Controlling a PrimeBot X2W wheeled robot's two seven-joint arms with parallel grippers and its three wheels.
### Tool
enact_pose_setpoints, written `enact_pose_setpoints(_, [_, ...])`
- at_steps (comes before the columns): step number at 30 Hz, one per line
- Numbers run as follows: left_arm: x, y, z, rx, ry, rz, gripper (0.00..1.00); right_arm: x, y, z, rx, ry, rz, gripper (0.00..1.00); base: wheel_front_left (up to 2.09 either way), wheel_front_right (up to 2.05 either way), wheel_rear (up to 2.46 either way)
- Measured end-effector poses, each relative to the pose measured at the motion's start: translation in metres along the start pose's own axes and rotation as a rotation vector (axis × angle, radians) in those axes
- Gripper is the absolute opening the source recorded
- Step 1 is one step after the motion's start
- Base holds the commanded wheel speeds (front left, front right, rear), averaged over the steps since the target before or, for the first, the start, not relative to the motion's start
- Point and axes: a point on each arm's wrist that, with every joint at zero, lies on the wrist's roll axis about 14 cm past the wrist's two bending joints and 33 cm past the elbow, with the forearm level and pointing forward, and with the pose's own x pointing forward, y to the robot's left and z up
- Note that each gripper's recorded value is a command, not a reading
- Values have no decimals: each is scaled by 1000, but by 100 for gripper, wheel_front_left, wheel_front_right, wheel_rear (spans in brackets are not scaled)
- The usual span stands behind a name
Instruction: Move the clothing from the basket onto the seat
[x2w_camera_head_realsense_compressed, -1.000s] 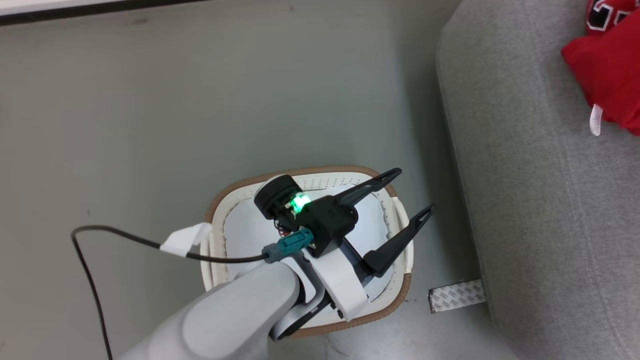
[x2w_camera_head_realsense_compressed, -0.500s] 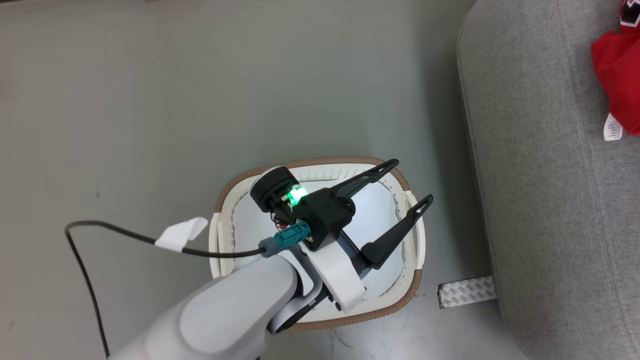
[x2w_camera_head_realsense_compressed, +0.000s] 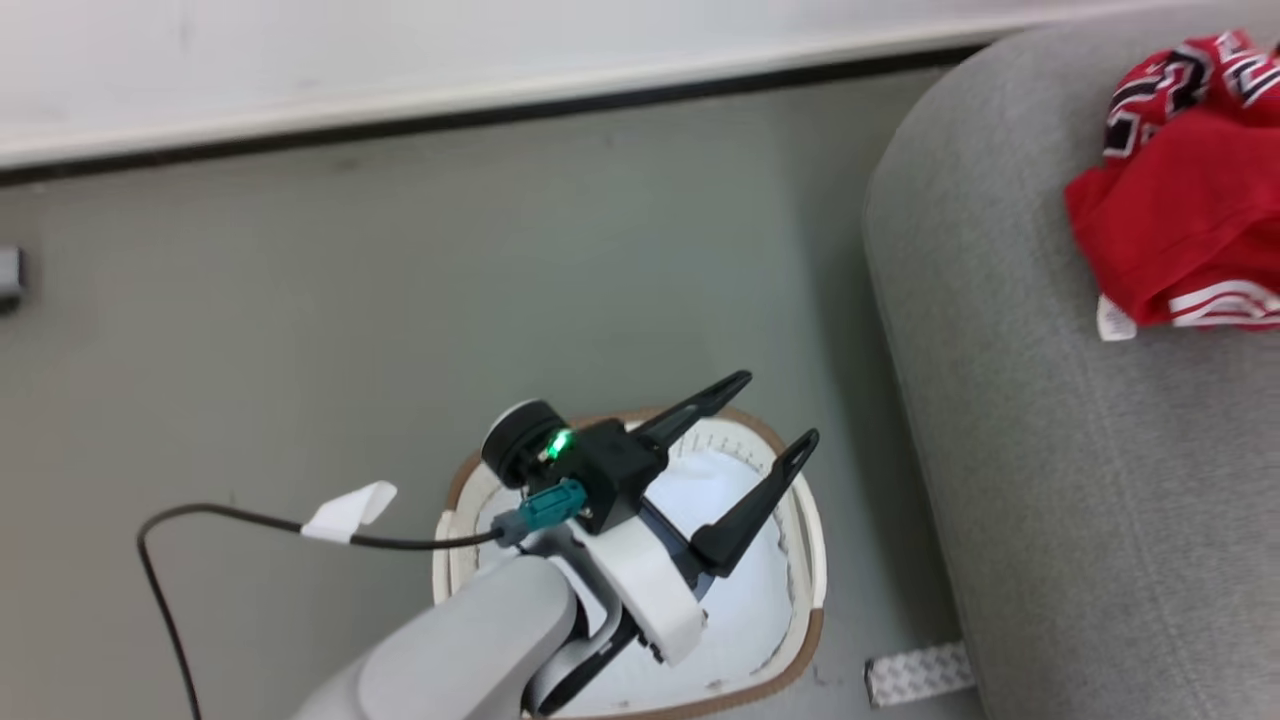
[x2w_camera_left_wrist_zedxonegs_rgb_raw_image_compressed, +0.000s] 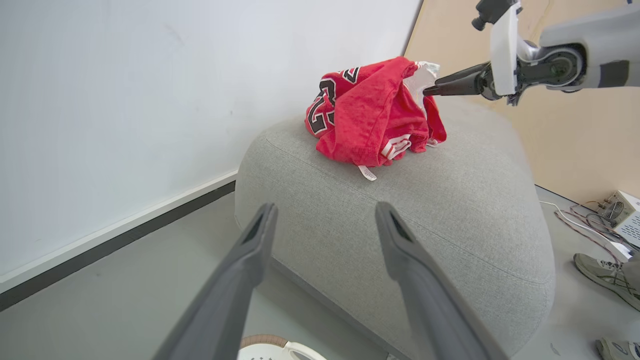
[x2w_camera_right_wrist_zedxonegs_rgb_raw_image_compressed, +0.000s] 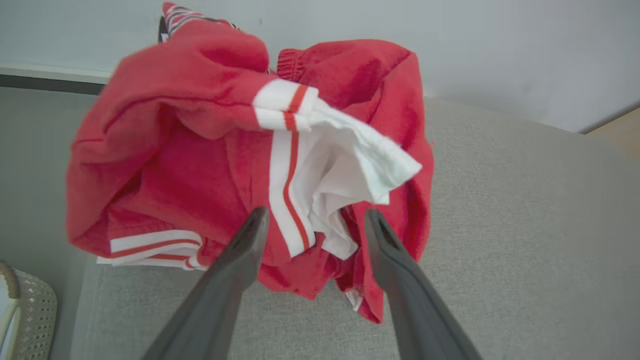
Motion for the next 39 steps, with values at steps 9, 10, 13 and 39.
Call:
enact_pose_setpoints(9, [-19,-29,41,46,-53,43,100,-70,-5,49,-35,-224,48,100,0,0,0])
enact_pose_setpoints(10, [-21,-31,47,56,-64,52,100,-79,-5,58,-36,-265,53,100,0,0,0])
enact_pose_setpoints(13, [-31,-34,65,88,-97,96,100,-101,2,79,-40,-359,81,100,0,0,0])
enact_pose_setpoints(39, [-217,75,97,116,-230,839,100,-171,129,83,192,-853,328,100,0,0,0])
